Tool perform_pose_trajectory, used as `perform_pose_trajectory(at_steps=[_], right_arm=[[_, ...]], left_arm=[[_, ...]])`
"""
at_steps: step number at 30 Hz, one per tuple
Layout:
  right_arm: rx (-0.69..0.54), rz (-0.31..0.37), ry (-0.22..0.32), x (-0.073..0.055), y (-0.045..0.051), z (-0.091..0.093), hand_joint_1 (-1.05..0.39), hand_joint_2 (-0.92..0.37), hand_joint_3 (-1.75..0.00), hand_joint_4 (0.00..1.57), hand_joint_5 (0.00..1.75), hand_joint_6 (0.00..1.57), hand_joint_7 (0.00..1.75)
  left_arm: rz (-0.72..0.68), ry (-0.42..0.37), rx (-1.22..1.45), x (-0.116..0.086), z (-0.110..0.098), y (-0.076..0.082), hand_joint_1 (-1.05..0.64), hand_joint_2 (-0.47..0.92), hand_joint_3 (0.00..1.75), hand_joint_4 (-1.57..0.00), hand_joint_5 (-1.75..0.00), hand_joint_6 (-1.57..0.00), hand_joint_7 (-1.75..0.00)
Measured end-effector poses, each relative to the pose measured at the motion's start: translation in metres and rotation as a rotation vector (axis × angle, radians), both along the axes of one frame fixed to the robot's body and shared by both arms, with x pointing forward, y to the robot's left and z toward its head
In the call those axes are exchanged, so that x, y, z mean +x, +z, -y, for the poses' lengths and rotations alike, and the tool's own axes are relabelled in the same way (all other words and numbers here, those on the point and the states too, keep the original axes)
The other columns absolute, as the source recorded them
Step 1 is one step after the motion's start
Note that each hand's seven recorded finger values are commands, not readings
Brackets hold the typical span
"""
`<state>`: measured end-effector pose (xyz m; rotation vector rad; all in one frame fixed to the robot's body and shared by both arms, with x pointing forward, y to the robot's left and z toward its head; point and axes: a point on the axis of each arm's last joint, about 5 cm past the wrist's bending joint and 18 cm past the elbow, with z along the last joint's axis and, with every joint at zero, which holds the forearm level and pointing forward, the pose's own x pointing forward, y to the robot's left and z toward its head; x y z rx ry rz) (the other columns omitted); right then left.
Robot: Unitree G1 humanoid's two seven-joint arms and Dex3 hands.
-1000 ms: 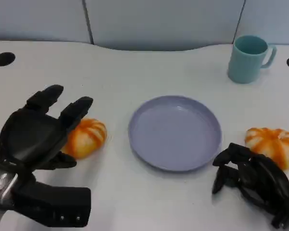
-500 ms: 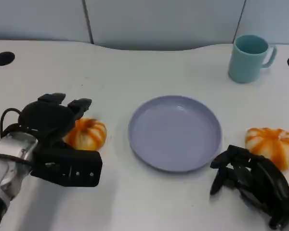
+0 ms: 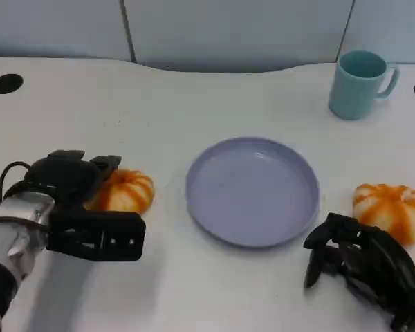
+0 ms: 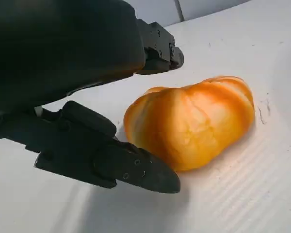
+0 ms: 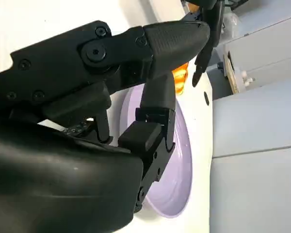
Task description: Grasp the bread from the table and place it into the plate.
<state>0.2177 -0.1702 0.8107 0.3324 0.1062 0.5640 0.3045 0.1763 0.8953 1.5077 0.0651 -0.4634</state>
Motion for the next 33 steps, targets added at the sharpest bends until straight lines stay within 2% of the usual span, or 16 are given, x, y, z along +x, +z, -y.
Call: perform_pose_trajectory(at_steps=[12,13,15,21,23,26,28,29,30,31,32,33], right_arm=[[-0.001,0.0,0.001,0.0,-0.0001,0.0,-0.52,-0.92,-0.24,0.67,1.54,0.73,1.05],[-0.001,0.0,0.001,0.0,-0.0002,0.0,-0.5,-0.92,-0.24,0.68,1.55,0.73,1.06],[0.003,-0.001,0.0,0.0,-0.0003,0.001,-0.49,-0.92,-0.25,0.68,1.55,0.73,1.07],[0.027,-0.014,0.01,0.0,-0.0001,0.002,-0.5,-0.92,-0.23,0.68,1.55,0.73,1.08],[0.024,-0.014,0.008,-0.001,0.0001,0.002,-0.5,-0.92,-0.22,0.68,1.54,0.73,1.08],[0.028,-0.023,0.009,0.0,0.0006,0.002,-0.51,-0.92,-0.22,0.68,1.54,0.73,1.08],[0.026,-0.024,0.005,-0.001,0.0006,0.002,-0.51,-0.92,-0.22,0.69,1.53,0.73,1.08],[0.024,-0.024,0.003,-0.001,0.0006,0.002,-0.5,-0.92,-0.21,0.68,1.53,0.73,1.08],[0.023,-0.024,0.0,-0.001,0.0007,0.002,-0.49,-0.92,-0.21,0.68,1.52,0.73,1.08],[0.024,-0.026,-0.003,-0.001,0.0008,0.002,-0.49,-0.92,-0.22,0.68,1.52,0.73,1.08],[0.025,-0.028,-0.004,-0.001,0.0009,0.002,-0.49,-0.92,-0.22,0.68,1.52,0.72,1.08],[0.025,-0.028,-0.004,-0.001,0.001,0.002,-0.49,-0.92,-0.23,0.68,1.52,0.72,1.08]], left_arm=[[-0.002,-0.007,0.004,0.002,0.001,0.001,-0.72,0.92,0.0,-0.01,-0.02,-0.08,0.0],[-0.003,-0.006,0.003,0.002,0.001,0.001,-0.49,0.88,0.0,-0.24,-0.13,-0.31,-0.07],[0.023,0.006,-0.014,0.004,0.003,-0.004,-0.37,0.87,0.0,-0.38,-0.19,-0.47,-0.07],[0.054,0.01,-0.039,0.006,0.01,-0.012,-0.29,0.89,0.01,-0.59,-0.25,-0.65,-0.08],[0.066,0.007,-0.053,0.007,0.01,-0.011,-0.23,0.84,0.0,-0.78,-0.35,-0.84,-0.1],[0.104,0.006,-0.078,0.005,0.008,-0.014,-0.23,0.85,0.01,-0.91,-0.49,-1.01,-0.09],[0.135,-0.001,-0.092,0.004,0.008,-0.015,-0.23,0.86,0.01,-0.93,-0.52,-1.04,-0.08],[0.142,-0.004,-0.097,0.003,0.008,-0.016,-0.24,0.9,0.1,-0.9,-0.99,-1.16,-0.14],[0.149,-0.006,-0.096,0.003,0.007,-0.017,-0.25,0.91,0.13,-0.87,-1.2,-1.2,-0.17],[0.16,-0.009,-0.092,0.002,0.007,-0.018,-0.25,0.91,0.15,-0.85,-1.31,-1.22,-0.18],[0.17,-0.012,-0.088,0.002,0.007,-0.018,-0.25,0.92,0.27,-0.83,-1.57,-0.96,-0.98],[0.186,-0.014,-0.089,0.001,0.007,-0.019,-0.25,0.92,0.3,-0.83,-1.66,-0.79,-1.35]])
